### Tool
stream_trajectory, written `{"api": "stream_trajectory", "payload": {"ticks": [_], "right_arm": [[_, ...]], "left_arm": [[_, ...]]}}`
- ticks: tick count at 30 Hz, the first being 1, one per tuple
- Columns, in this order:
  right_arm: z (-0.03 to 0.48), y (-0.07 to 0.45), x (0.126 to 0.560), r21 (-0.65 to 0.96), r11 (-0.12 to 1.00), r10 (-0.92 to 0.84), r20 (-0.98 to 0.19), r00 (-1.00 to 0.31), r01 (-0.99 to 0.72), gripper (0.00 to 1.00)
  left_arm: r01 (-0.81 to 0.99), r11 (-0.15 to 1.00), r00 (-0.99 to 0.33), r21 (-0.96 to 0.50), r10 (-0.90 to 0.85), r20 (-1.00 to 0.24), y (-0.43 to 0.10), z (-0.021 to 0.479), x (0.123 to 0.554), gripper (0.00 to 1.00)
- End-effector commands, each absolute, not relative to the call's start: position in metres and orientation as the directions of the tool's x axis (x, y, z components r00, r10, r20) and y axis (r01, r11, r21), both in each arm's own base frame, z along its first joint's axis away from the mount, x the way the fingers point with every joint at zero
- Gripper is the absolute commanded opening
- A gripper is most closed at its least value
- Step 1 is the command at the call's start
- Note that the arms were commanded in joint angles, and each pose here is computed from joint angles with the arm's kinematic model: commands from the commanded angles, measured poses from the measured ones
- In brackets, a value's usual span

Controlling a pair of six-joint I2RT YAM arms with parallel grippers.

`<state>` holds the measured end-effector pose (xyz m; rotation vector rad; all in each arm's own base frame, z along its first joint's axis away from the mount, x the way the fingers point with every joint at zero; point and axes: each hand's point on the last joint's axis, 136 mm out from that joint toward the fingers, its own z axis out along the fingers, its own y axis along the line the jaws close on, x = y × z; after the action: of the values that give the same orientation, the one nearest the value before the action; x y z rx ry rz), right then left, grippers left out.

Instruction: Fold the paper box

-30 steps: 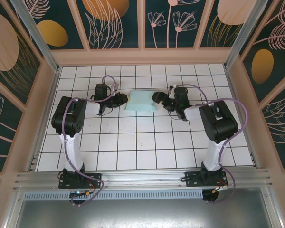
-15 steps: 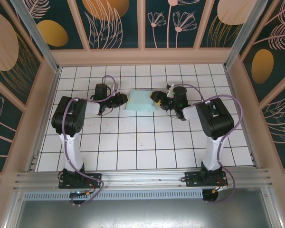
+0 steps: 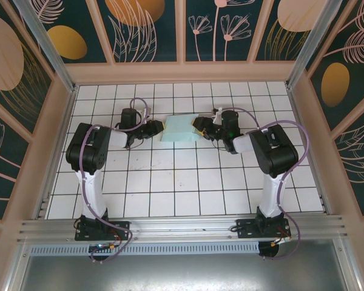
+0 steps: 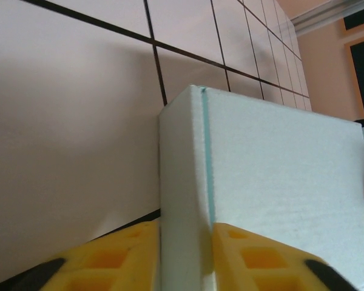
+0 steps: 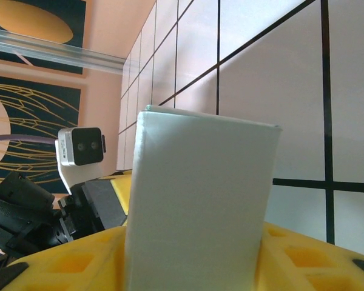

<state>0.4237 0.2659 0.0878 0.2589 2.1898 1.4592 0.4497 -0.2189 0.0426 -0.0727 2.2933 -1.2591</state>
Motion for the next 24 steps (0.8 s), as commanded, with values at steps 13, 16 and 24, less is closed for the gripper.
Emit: {"api": "stream_trajectory", "payload": {"ticks": [13,16,24], "right_arm": [[0.127,0.252,0.428,0.909,0.372,0.439,-0.350,-0.828,-0.187,0.45],[0.134,0.246,0.427,0.909,0.369,0.450,-0.357,-0.819,-0.194,0.43],[0.154,0.227,0.424,0.909,0.362,0.480,-0.372,-0.795,-0.207,0.43]], "left_arm": [[0.446,0.682,-0.530,-0.580,-0.320,-0.785,-0.189,0.135,0.437,0.85],[0.481,0.739,-0.410,-0.471,-0.286,-0.866,-0.185,0.158,0.429,0.95],[0.566,0.819,0.042,0.095,0.086,-0.995,-0.214,0.201,0.383,0.99]]}}
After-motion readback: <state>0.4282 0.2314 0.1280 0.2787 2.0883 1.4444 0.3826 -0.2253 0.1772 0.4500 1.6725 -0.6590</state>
